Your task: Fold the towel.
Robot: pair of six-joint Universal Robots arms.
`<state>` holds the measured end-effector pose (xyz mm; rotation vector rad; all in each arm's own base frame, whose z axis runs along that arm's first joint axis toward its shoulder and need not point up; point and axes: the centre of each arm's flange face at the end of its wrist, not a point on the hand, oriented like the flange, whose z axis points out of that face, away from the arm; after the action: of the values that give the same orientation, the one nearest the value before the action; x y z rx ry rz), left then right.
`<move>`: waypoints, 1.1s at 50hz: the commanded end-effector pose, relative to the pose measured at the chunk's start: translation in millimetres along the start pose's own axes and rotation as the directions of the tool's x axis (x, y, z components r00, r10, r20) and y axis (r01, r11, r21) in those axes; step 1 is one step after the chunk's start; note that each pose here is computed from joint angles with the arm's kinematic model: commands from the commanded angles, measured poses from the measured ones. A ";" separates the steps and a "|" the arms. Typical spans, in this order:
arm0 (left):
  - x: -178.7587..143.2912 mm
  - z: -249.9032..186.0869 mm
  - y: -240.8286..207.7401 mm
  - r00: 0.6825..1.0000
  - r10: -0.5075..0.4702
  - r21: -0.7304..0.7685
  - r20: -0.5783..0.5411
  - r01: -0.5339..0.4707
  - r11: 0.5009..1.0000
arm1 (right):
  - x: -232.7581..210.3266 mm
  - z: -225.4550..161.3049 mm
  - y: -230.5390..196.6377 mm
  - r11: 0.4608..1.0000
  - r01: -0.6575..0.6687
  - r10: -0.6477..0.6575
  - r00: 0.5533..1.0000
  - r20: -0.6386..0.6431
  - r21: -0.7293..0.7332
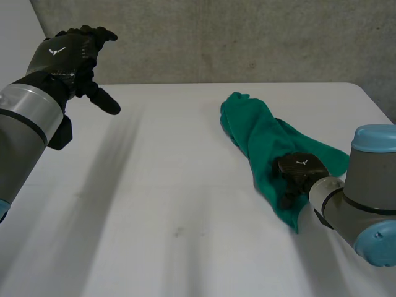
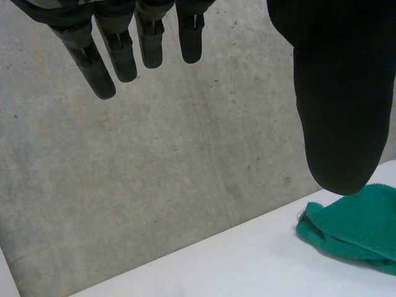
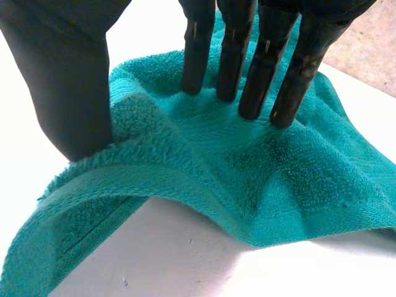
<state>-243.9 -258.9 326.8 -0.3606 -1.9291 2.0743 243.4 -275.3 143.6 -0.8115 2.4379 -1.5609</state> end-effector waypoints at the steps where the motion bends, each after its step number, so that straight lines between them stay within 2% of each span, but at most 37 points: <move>1: 1.0 3.9 8.1 1.000 -0.008 -0.015 -0.004 0.007 1.000 | -1.0 0.6 -2.8 1.000 0.005 -0.005 1.000 0.014 0.012; 7: 2.5 18.7 40.9 1.000 -0.006 -0.070 -0.014 0.005 0.998 | 0.3 -3.8 -19.2 0.998 0.032 -0.033 0.999 0.005 0.050; 8: 3.1 22.0 46.8 1.000 -0.004 -0.075 -0.017 0.003 0.997 | 3.9 -22.4 -51.9 0.989 0.065 -0.063 0.998 -0.016 0.134; 11: 4.7 32.6 65.8 1.000 -0.002 -0.084 -0.022 0.000 0.996 | 3.4 -52.9 -93.6 0.963 0.107 -0.102 0.994 -0.031 0.248; 12: 5.3 43.8 84.4 1.000 0.000 -0.087 -0.025 -0.002 0.996 | -0.7 -72.3 -115.3 0.943 0.126 -0.125 0.992 -0.023 0.308; 18: 12.0 63.4 121.3 0.997 -0.003 -0.092 -0.074 -0.003 0.996 | -24.6 -123.0 -154.2 0.913 0.144 -0.200 0.974 0.110 0.382; 19: 13.0 65.8 125.6 0.996 -0.004 -0.092 -0.085 -0.003 0.996 | -29.5 -141.4 -163.6 0.904 0.147 -0.219 0.966 0.141 0.401; 20: 15.5 70.5 132.5 0.994 -0.006 -0.089 -0.106 -0.003 0.996 | -29.5 -141.5 -163.7 0.904 0.147 -0.219 0.965 0.141 0.402; 23: 18.7 78.2 140.8 0.990 -0.008 -0.079 -0.139 -0.003 0.997 | -49.3 -182.1 -178.1 0.875 0.175 -0.297 0.930 0.216 0.451; 27: 25.9 87.7 151.2 0.981 -0.011 -0.063 -0.194 -0.001 0.998 | -61.7 -209.7 -186.9 0.846 0.195 -0.351 0.904 0.244 0.496; 31: 40.3 93.8 169.8 0.959 -0.016 -0.060 -0.285 -0.001 0.998 | -62.9 -239.6 -197.2 0.807 0.187 -0.368 0.901 0.228 0.560; 35: 56.7 93.9 187.3 0.930 -0.021 -0.061 -0.367 -0.001 0.998 | -62.4 -253.4 -200.3 0.789 0.176 -0.368 0.903 0.224 0.588; 39: 76.8 92.0 200.0 0.902 -0.021 -0.040 -0.432 0.004 0.999 | -66.2 -256.7 -197.1 0.800 0.148 -0.356 0.898 0.260 0.582; 44: 89.7 90.3 199.1 0.881 -0.025 -0.015 -0.472 0.020 1.000 | -72.3 -260.1 -191.2 0.816 0.108 -0.339 0.886 0.318 0.568; 46: 99.4 85.6 198.2 0.858 -0.033 -0.018 -0.512 0.028 0.999 | -71.2 -257.6 -189.6 0.822 0.107 -0.330 0.890 0.315 0.559; 47: 106.8 81.9 197.9 0.834 -0.044 -0.024 -0.550 0.037 0.999 | -69.8 -255.8 -189.7 0.824 0.106 -0.324 0.894 0.309 0.557; 49: 110.1 83.2 195.1 0.820 -0.058 -0.020 -0.569 0.057 0.998 | -68.5 -253.7 -189.4 0.827 0.107 -0.318 0.898 0.302 0.552; 51: 107.9 93.9 189.1 0.836 -0.067 0.001 -0.544 0.081 0.997 | -66.0 -250.4 -189.8 0.832 0.108 -0.309 0.905 0.292 0.545; 52: 104.9 97.8 186.0 0.855 -0.066 0.010 -0.515 0.083 0.996 | -63.4 -248.3 -190.5 0.833 0.109 -0.303 0.911 0.281 0.543; 54: 94.8 106.1 179.0 0.899 -0.063 0.036 -0.433 0.087 0.996 | -49.5 -235.5 -192.5 0.846 0.116 -0.270 0.935 0.230 0.521; 55: 73.9 115.9 173.6 0.945 -0.060 0.057 -0.322 0.082 0.995 | -43.2 -230.6 -192.9 0.851 0.119 -0.256 0.944 0.207 0.511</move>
<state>-382.0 -313.2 140.0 -0.7897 -1.5665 1.6937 271.9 -97.0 413.7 -1.1689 1.5689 -1.8100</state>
